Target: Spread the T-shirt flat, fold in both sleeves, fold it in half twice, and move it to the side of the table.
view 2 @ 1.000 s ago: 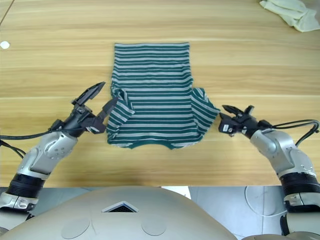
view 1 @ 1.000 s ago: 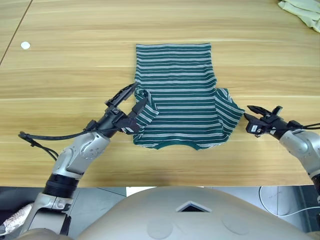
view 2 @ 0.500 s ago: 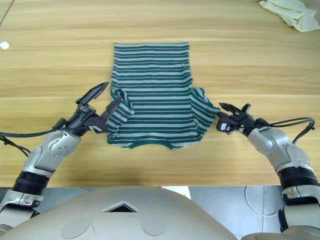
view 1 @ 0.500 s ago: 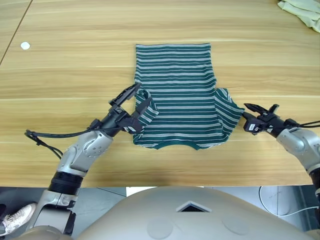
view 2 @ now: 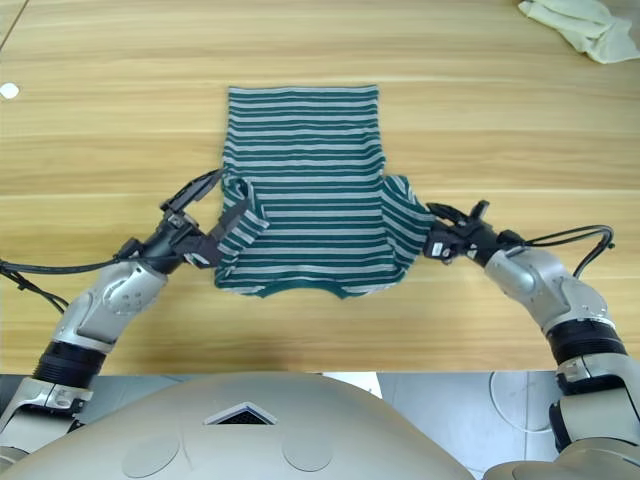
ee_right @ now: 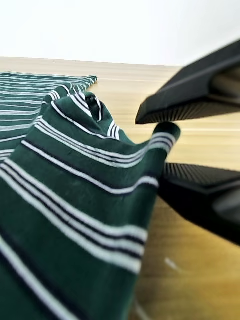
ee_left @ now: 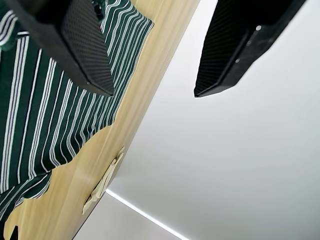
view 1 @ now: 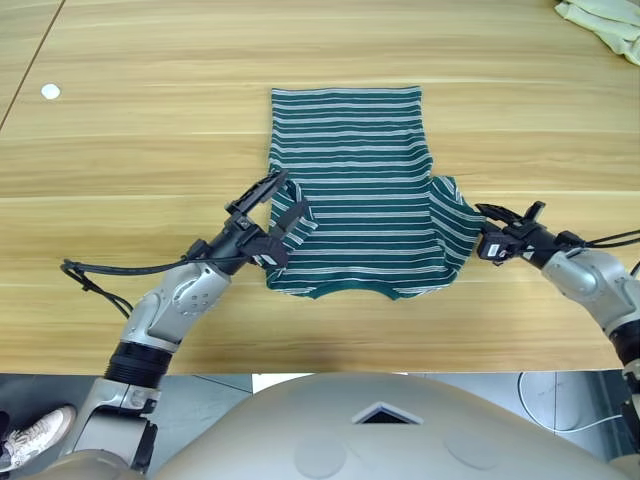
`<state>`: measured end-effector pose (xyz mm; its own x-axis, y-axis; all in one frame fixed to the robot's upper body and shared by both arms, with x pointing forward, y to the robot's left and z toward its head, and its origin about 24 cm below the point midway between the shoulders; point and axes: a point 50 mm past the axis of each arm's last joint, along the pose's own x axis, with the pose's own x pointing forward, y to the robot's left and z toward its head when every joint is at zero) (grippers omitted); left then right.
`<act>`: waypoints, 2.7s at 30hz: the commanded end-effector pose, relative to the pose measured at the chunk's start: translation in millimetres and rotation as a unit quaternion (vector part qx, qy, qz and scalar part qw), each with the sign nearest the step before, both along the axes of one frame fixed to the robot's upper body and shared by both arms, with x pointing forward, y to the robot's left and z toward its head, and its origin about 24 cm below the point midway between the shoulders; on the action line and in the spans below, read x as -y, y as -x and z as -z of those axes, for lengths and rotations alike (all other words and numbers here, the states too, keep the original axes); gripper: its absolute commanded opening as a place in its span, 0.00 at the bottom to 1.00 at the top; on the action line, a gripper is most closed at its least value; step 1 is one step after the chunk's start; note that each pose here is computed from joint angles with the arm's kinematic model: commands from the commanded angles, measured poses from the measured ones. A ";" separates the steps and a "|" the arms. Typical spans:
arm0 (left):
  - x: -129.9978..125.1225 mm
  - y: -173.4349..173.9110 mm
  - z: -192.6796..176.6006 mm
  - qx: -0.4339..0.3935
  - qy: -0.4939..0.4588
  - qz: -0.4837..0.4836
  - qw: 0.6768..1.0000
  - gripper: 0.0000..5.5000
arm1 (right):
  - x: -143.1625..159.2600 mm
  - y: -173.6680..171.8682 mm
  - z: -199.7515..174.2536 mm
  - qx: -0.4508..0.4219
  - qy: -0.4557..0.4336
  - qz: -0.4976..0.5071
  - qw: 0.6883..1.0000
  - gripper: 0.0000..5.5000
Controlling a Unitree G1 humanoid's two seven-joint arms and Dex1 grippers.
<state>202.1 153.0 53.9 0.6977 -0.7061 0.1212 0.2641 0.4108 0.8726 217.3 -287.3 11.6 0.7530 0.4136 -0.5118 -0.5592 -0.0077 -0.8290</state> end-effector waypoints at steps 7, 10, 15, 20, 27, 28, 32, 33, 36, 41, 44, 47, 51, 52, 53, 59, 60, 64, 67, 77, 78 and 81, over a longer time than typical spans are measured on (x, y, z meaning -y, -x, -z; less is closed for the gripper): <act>0.6 -0.1 1.9 -0.004 -0.007 0.007 1.000 0.55 | -1.6 24.7 33.2 -0.082 0.028 -0.007 0.996 0.00; -0.2 0.4 2.4 -0.005 -0.004 0.005 1.000 0.55 | -8.5 17.5 23.9 -0.044 -0.013 -0.003 0.999 0.00; -1.2 2.2 2.2 -0.004 0.000 0.002 1.000 0.55 | -17.0 5.3 6.6 0.018 -0.061 -0.002 0.998 0.00; -1.9 2.7 2.6 -0.005 0.001 0.002 1.000 0.55 | -23.2 -6.7 -11.0 0.083 -0.087 -0.003 0.993 0.00; -1.6 1.9 5.7 -0.011 -0.003 0.001 1.000 0.55 | -50.2 -11.7 -23.8 0.122 -0.131 -0.036 0.983 0.00; -1.2 1.6 6.1 -0.011 -0.002 0.001 1.000 0.55 | -52.5 -10.8 -24.4 0.122 -0.135 -0.039 0.983 0.00; 1.6 1.2 9.8 -0.016 -0.005 0.006 1.000 0.55 | -62.2 -7.8 -25.6 0.115 -0.141 -0.056 0.982 0.00; 2.4 1.5 10.5 -0.018 -0.005 0.008 1.000 0.55 | -65.0 -6.5 -24.1 0.109 -0.140 -0.062 0.982 0.00; 3.9 2.3 11.4 -0.019 -0.007 0.013 1.000 0.55 | -72.1 -1.3 -17.0 0.084 -0.137 -0.077 0.984 0.00; 4.9 1.9 12.2 -0.020 -0.007 0.014 1.000 0.55 | -82.7 2.0 -9.0 0.052 -0.139 -0.095 0.984 0.12; 5.0 1.5 12.9 -0.021 -0.006 0.012 1.000 0.55 | -88.0 -0.1 -6.7 0.051 -0.144 -0.095 0.984 0.23; 4.9 0.9 13.3 -0.021 -0.005 0.011 1.000 0.55 | -89.3 -1.6 -7.4 0.055 -0.147 -0.093 0.983 0.30; -15.4 -2.0 11.5 -0.019 -0.033 -0.019 0.999 0.55 | -84.4 -3.2 -11.4 0.062 -0.147 -0.084 0.984 0.43; -24.3 -3.2 10.6 -0.018 -0.048 -0.032 0.998 0.55 | -83.8 -2.6 -11.9 0.060 -0.149 -0.084 0.983 0.46; -33.2 -3.6 9.3 -0.019 -0.064 -0.041 0.997 0.55 | -83.3 -1.7 -13.5 0.062 -0.151 -0.085 0.983 0.50; -108.3 21.0 -0.8 -0.107 -0.198 -0.096 0.970 0.57 | -8.1 1.7 -61.5 0.085 -0.133 0.001 0.987 0.54; -108.8 27.0 2.2 -0.132 -0.206 -0.081 0.966 0.60 | 1.6 10.5 -57.4 0.054 -0.110 0.005 0.992 0.54; -89.4 55.9 27.9 -0.236 -0.241 0.015 0.941 0.70 | 5.8 49.9 -29.9 -0.105 -0.046 -0.029 0.993 0.54; -76.4 67.3 42.2 -0.286 -0.251 0.075 0.922 0.70 | 1.8 62.0 -23.1 -0.137 -0.032 -0.039 0.989 0.54; -53.2 51.5 65.3 -0.284 -0.278 0.142 0.906 0.70 | -16.9 73.1 -15.8 -0.161 -0.043 -0.066 0.984 0.54; -52.0 52.1 66.5 -0.286 -0.280 0.150 0.904 0.70 | -19.6 73.7 -14.9 -0.162 -0.046 -0.070 0.983 0.54; -48.6 55.5 68.9 -0.293 -0.279 0.166 0.900 0.70 | -25.5 73.2 -13.1 -0.164 -0.051 -0.081 0.982 0.54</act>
<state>172.0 194.8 17.7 0.3941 -0.8009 -0.4509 0.6699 -0.0856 0.7375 154.5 -263.9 38.2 0.5516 0.5906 -0.5890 -0.7367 0.0137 -0.6761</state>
